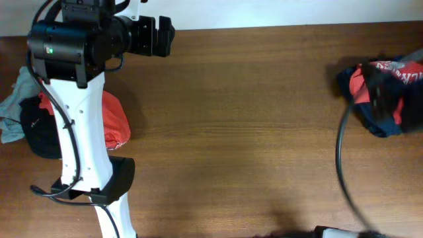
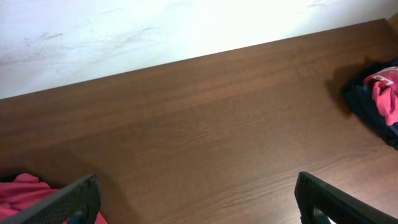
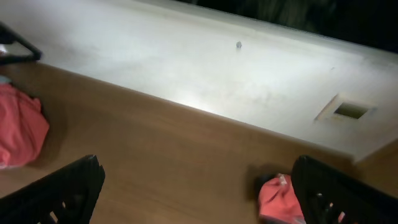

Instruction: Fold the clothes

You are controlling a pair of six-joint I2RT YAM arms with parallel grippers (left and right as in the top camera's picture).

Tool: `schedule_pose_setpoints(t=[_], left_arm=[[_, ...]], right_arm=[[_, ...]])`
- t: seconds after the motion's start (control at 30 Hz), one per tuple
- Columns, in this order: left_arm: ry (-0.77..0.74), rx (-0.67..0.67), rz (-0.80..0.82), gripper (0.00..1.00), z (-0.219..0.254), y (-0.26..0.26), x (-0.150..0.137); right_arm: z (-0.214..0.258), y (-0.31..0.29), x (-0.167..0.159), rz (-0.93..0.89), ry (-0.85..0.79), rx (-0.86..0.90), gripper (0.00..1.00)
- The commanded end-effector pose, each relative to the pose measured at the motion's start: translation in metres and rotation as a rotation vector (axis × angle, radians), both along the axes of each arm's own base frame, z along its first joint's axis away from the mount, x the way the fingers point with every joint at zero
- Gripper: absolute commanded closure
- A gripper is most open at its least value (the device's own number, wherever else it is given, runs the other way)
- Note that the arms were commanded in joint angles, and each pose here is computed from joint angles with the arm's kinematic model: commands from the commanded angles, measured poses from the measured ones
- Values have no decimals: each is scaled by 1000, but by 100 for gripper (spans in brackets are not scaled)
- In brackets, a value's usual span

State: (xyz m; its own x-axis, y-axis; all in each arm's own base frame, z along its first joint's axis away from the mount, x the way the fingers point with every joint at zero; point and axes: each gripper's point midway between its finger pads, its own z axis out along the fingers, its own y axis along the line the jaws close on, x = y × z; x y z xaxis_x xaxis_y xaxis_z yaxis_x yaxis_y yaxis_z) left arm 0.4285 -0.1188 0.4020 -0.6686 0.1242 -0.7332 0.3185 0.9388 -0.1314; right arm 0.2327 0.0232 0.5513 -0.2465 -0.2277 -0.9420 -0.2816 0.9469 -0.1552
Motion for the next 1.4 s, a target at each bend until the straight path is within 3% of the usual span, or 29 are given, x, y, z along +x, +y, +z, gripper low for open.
schedule_pose_setpoints(t=[0.0,0.23,0.57,0.73,1.13,1.37], left_arm=[[4,6,-5,1,-2,0,1],[4,6,-5,1,-2,0,1],[4,6,-5,1,-2,0,1],[4,6,-5,1,-2,0,1],[4,6,-5,1,-2,0,1],[4,6,-4,1,-2,0,1]], right_arm=[[-4,9,-26,30,-49,-43,1],[-67,20,-34,83,-191,-60,1],[-236,17,-5,101,-290,-49,1],[-297,-11,4,-117,-286,256,1],[-383,-22,10,-185,-208,246,1],[-390,-25,11,-201,-198,246,1]])
